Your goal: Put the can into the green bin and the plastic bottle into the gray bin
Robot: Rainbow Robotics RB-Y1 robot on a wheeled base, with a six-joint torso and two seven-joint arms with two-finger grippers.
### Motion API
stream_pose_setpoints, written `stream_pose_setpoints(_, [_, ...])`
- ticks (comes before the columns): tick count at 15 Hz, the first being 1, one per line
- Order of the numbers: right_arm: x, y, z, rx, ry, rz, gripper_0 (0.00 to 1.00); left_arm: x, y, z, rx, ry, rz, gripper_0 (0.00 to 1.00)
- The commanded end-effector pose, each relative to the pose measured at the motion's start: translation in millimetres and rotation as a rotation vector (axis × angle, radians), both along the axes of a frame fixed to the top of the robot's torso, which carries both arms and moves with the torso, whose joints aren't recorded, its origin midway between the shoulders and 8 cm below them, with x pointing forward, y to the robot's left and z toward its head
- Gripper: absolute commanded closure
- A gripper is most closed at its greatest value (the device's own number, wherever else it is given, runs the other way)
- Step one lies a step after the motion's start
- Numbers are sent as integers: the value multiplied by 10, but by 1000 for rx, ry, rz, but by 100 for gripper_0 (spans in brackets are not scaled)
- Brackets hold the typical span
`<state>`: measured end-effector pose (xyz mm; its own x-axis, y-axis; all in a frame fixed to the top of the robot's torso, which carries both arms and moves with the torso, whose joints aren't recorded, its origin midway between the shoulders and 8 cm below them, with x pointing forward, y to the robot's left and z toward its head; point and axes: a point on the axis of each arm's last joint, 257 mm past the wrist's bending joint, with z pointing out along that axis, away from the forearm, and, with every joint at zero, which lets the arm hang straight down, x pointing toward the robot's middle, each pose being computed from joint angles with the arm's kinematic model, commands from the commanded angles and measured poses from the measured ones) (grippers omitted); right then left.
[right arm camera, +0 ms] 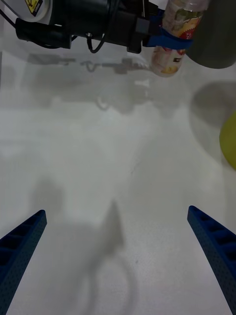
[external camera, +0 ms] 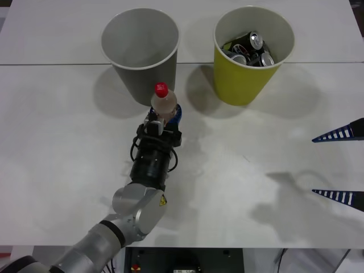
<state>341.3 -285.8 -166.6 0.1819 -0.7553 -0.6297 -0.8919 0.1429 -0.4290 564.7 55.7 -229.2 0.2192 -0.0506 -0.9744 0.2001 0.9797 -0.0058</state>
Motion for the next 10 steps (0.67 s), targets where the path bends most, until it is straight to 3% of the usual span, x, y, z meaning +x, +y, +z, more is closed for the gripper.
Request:
stream_pose_setpoints(1, [0, 0, 0, 0, 0, 0, 0, -53, 25, -2, 0, -15, 10, 100])
stream_pose_setpoints(4, [0, 0, 0, 0, 0, 0, 0, -137, 53, 14, 11, -20, -3, 100])
stream_pose_setpoints(7, [0, 0, 0, 0, 0, 0, 0, -301, 125, 118, 13, 21, -48, 100])
stream_pose_setpoints(10, [0, 0, 0, 0, 0, 0, 0, -463, 301, 220, 85, 82, -82, 100])
